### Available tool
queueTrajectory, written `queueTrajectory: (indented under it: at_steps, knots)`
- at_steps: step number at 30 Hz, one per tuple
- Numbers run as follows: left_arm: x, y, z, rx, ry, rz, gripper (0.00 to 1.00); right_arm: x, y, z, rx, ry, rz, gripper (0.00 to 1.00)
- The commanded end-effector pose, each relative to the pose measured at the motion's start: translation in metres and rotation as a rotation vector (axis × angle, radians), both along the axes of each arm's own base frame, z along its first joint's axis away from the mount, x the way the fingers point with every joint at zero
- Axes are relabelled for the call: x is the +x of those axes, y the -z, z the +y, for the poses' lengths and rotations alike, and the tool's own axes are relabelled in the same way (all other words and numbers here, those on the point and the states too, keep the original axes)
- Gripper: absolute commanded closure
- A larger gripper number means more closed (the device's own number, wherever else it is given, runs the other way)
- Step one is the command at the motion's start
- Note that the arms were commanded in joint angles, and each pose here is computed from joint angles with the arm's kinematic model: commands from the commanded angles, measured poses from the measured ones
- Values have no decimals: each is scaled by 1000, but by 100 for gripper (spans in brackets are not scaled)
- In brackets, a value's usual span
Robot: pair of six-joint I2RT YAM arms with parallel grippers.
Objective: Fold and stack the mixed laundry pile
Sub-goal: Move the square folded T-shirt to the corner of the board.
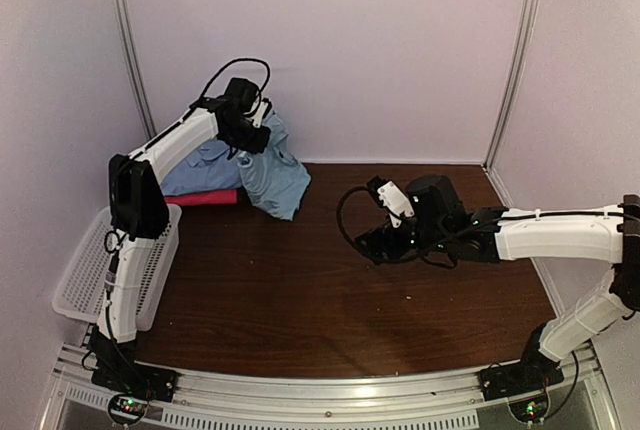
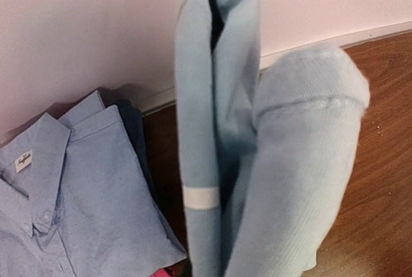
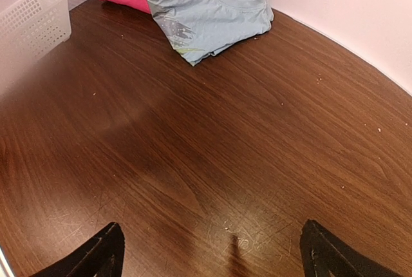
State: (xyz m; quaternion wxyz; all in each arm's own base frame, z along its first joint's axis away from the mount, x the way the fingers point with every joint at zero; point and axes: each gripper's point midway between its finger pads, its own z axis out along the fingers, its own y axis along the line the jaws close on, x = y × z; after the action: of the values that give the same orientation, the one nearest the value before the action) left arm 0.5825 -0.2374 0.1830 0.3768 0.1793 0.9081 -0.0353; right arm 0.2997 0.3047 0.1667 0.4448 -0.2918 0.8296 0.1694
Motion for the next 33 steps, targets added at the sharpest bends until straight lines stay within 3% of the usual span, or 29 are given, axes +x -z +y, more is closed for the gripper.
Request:
queueTrajectory:
  at_steps: [1,21,33]
  knots:
    - [-7,-101,-1,-79,27,-187,100,4,-6,1,20,10,-12,5]
    - [-18,-175,1,-198,5,-312,100,2,-6,-2,11,14,-14,4]
    - [0,-162,55,-184,-109,-296,100,5,-3,1,5,8,-11,3]
